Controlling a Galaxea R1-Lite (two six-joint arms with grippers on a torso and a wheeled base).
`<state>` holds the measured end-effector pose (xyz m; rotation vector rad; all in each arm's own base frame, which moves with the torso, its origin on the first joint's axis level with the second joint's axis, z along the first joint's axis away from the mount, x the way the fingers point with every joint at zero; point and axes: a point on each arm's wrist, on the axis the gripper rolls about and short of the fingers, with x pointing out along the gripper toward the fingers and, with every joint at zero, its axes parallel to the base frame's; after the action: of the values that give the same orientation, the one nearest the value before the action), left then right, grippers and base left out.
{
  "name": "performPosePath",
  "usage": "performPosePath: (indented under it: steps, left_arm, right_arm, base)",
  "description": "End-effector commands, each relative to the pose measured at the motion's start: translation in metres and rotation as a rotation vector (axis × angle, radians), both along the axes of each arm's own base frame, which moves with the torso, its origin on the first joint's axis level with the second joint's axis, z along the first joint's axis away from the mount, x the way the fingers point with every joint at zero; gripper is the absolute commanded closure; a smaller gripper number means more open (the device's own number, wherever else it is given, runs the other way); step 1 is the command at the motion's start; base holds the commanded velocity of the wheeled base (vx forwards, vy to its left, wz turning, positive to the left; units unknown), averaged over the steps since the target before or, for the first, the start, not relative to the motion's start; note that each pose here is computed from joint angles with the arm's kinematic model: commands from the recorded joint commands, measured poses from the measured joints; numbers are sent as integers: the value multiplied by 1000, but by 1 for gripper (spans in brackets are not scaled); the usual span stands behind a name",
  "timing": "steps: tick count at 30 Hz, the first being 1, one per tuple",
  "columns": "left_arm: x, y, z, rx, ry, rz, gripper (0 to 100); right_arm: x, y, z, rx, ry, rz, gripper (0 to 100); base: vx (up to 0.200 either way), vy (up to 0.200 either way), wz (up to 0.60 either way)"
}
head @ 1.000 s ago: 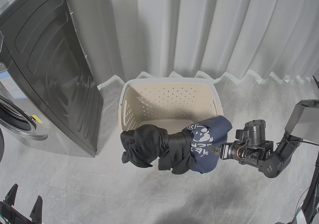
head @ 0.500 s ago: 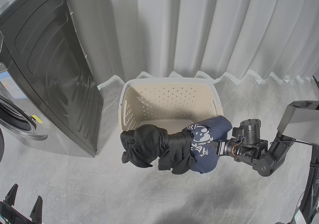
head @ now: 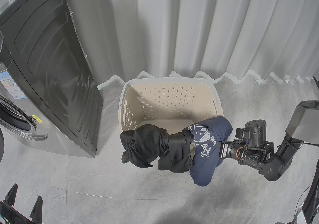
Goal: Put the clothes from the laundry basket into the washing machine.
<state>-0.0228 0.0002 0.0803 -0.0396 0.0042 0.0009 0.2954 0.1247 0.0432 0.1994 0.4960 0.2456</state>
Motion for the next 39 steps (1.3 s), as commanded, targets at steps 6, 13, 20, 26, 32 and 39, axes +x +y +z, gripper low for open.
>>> performPosePath:
  steps: [6,13,20,26,32,39]
  left_arm:
    - [0,0,-4,0,5,1,0]
    - [0,0,-4,-2,5,1,0]
    - [0,0,-4,-2,5,1,0]
    - [0,0,-4,-2,5,-1,0]
    - [0,0,-4,-2,5,1,0]
    - [0,0,-4,-2,5,1,0]
  right_arm:
    - [-23,0,16,15,-14,27,100]
    - [-18,3,-2,-11,32,27,0]
    - [4,7,-16,-17,34,13,0]
    - [20,11,-23,-14,21,3,100]
    - [21,12,-20,5,-27,6,100]
    - [4,10,-5,16,-45,20,100]
  base:
    - [0,0,0]
    - [0,0,0]
    - [0,0,0]
    - [0,0,0]
    - [0,0,0]
    - [0,0,0]
